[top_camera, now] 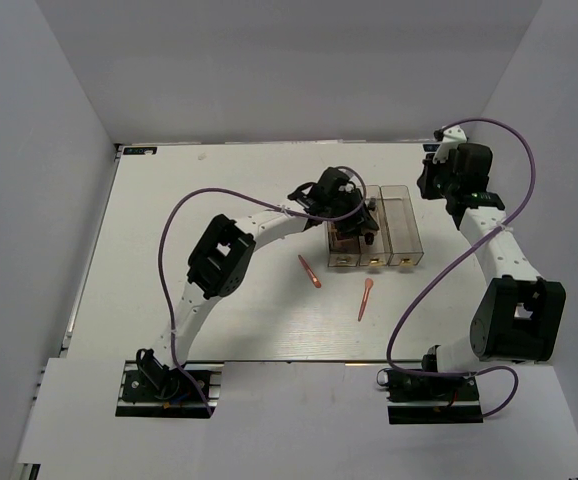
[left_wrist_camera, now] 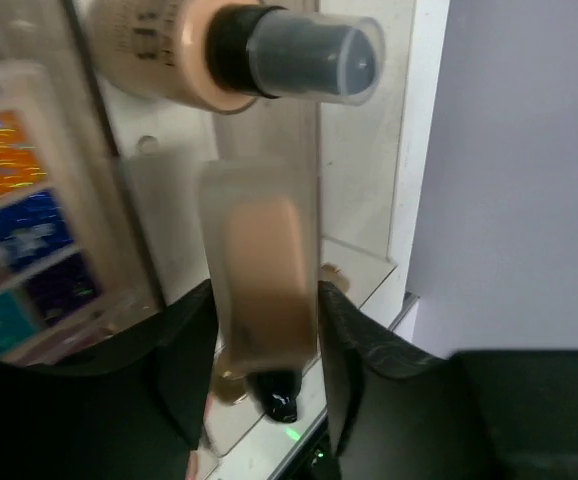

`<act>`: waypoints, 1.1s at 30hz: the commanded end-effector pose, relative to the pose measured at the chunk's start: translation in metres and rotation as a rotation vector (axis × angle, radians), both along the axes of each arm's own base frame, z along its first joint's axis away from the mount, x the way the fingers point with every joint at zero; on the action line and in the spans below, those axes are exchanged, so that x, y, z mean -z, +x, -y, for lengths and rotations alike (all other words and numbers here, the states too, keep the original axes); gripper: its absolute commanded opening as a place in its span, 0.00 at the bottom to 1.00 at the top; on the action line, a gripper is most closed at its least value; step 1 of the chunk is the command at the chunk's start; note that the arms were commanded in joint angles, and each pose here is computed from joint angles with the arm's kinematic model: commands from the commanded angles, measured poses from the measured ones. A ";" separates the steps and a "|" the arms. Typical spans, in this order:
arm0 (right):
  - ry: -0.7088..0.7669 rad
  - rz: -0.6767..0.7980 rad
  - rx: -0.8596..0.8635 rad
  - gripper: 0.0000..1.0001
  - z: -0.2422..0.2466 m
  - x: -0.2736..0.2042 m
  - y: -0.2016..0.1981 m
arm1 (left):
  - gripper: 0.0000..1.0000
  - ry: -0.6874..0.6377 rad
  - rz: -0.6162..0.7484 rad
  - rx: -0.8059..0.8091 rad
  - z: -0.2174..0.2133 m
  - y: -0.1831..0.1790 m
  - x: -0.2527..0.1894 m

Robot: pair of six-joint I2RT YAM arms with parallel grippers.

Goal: Organize the makeup

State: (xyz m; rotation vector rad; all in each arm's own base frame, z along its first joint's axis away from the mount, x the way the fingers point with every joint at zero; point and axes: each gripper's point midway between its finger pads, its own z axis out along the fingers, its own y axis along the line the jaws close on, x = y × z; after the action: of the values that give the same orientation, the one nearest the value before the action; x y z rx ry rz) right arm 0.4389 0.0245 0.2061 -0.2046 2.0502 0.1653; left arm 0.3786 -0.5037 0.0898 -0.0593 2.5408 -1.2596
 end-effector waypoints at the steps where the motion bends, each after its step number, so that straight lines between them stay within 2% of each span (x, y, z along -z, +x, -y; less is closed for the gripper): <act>1: 0.015 0.060 -0.010 0.14 -0.003 -0.018 -0.001 | 0.55 -0.061 0.052 0.010 0.011 0.002 -0.039; 7: 0.028 0.050 -0.026 0.18 -0.006 -0.015 -0.004 | 0.65 -0.059 0.046 0.015 0.010 0.000 -0.038; 13: 0.026 0.035 -0.093 0.22 -0.014 -0.011 -0.011 | 0.66 -0.092 0.079 0.017 0.014 0.003 -0.055; 16: 0.021 0.040 -0.295 0.21 -0.039 -0.011 -0.025 | 0.61 -0.135 0.134 0.026 0.016 0.006 -0.082; 17: 0.071 0.025 -0.428 0.21 -0.058 -0.012 -0.040 | 0.59 -0.140 0.157 0.030 0.016 0.006 -0.088; 19: 0.039 0.073 -0.644 0.22 -0.076 -0.016 -0.059 | 0.51 -0.150 0.204 0.021 0.012 0.007 -0.110; 20: 0.105 0.058 -0.780 0.23 -0.094 -0.020 -0.083 | 0.48 -0.141 0.240 0.019 0.008 0.008 -0.117; 21: 0.117 0.068 -0.852 0.26 -0.101 -0.020 -0.093 | 0.43 -0.146 0.289 -0.001 0.002 0.010 -0.137; 22: 0.079 0.110 -0.935 0.29 -0.104 -0.019 -0.099 | 0.40 -0.128 0.318 -0.001 -0.003 0.009 -0.136; 24: 0.145 0.076 -1.046 0.32 -0.114 -0.017 -0.121 | 0.33 -0.120 0.369 -0.027 -0.015 0.007 -0.159; 25: 0.169 0.092 -1.103 0.32 -0.119 -0.021 -0.130 | 0.30 -0.077 0.383 -0.055 -0.028 0.012 -0.155; 27: 0.150 0.085 -1.225 0.34 -0.121 -0.011 -0.153 | 0.25 -0.046 0.403 -0.095 -0.048 0.011 -0.168; 28: 0.130 0.092 -1.279 0.35 -0.122 -0.006 -0.162 | 0.19 0.003 0.406 -0.116 -0.058 0.010 -0.156; 29: 0.089 0.133 -1.354 0.38 -0.123 0.000 -0.171 | 0.18 0.026 0.413 -0.139 -0.070 0.013 -0.155; 30: 0.088 0.103 -1.374 0.38 -0.124 0.012 -0.175 | 0.18 0.049 0.414 -0.146 -0.077 0.010 -0.153; 31: 0.031 0.070 -1.424 0.38 -0.125 0.026 -0.182 | 0.18 0.077 0.424 -0.166 -0.092 0.009 -0.152; 33: -0.080 0.101 -1.521 0.40 -0.127 0.045 -0.193 | 0.19 0.121 0.406 -0.184 -0.108 0.005 -0.142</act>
State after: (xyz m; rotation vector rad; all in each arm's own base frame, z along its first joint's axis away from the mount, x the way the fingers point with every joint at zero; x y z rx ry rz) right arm 0.2853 0.1418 0.1746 -1.4893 1.5781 0.9352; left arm 0.3793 -0.4316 0.2427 0.0274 2.1774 -1.0938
